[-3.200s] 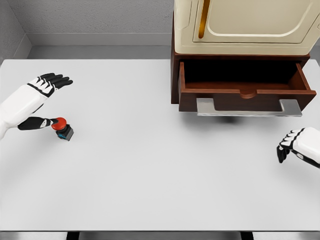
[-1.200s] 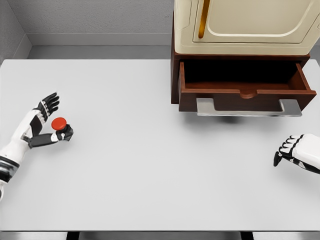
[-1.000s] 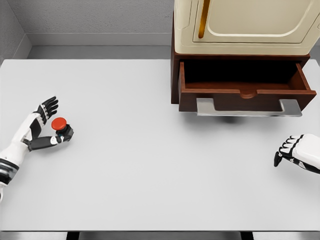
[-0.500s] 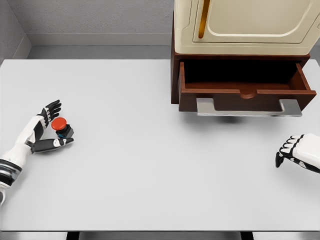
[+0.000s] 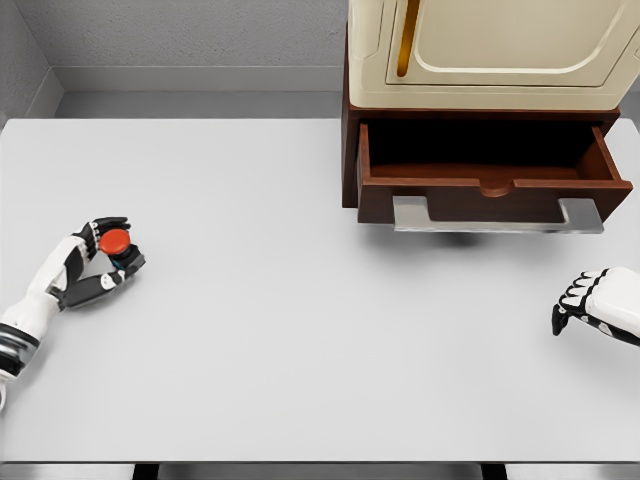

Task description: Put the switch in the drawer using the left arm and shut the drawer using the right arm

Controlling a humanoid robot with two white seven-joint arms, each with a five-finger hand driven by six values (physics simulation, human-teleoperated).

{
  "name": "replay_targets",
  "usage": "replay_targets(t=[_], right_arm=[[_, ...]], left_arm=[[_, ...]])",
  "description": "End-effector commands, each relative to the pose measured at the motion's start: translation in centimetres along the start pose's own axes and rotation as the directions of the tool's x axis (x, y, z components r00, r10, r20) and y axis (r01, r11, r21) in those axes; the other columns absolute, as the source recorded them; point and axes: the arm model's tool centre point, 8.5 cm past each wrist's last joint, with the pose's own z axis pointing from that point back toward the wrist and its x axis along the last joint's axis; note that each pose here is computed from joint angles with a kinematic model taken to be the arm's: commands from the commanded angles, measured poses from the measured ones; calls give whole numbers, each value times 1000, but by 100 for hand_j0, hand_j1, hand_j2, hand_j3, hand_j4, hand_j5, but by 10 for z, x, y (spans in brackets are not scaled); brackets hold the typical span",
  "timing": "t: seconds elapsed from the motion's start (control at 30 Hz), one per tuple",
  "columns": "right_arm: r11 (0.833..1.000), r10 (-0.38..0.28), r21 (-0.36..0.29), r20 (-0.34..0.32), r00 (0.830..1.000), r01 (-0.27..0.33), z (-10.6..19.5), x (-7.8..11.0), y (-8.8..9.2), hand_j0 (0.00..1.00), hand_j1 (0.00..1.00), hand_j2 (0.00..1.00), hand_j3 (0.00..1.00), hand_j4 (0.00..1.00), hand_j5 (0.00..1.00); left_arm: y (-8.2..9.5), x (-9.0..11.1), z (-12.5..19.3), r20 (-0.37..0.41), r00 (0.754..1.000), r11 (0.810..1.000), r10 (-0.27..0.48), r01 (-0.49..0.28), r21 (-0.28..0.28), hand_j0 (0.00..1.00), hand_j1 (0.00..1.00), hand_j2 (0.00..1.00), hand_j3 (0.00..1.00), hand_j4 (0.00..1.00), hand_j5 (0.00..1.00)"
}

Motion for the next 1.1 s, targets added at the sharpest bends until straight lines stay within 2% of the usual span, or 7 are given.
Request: replay_targets(t=[0.0,0.03,0.23,0.43,0.6,0.83,1.07], right_arm=[[1000,-3,-2,0,1000,3,0,0,-1,35,35,35,35,35,35],[1000,-3,-2,0,1000,3,0,0,-1,35,35,35,35,35,35],[1000,-3,-2,0,1000,3,0,0,-1,36,36,36,36,36,36],[1000,-1,-1,1,1000,1,0,0,-1,36,36,36,36,36,36],[1000,-3,-2,0,1000,3,0,0,-1,35,35,35,35,35,35],[1000,-3,-2,0,1000,3,0,0,-1,35,35,35,35,35,35],[1000,-2,-3,0,1000,2,0,0,-1,35,35,35,35,35,35]], left_arm=[[6,-2,1,-14,1000,1000,-9,9,21,61,61,61,61,61,61],[6,-1,1,-11,1000,1000,-9,9,20,49,49,49,49,49,49],[6,8,-4,24,1000,1000,-20,20,13,40,40,40,40,40,40],[3,21,-10,55,997,998,-59,60,-11,36,36,36,36,36,36],[5,47,-13,112,989,994,-98,104,-41,36,36,36,36,36,36],[5,72,-25,179,977,990,-114,127,-58,36,36,36,36,36,36],[-7,100,-36,268,958,987,-107,134,-86,36,36,36,36,36,36]])
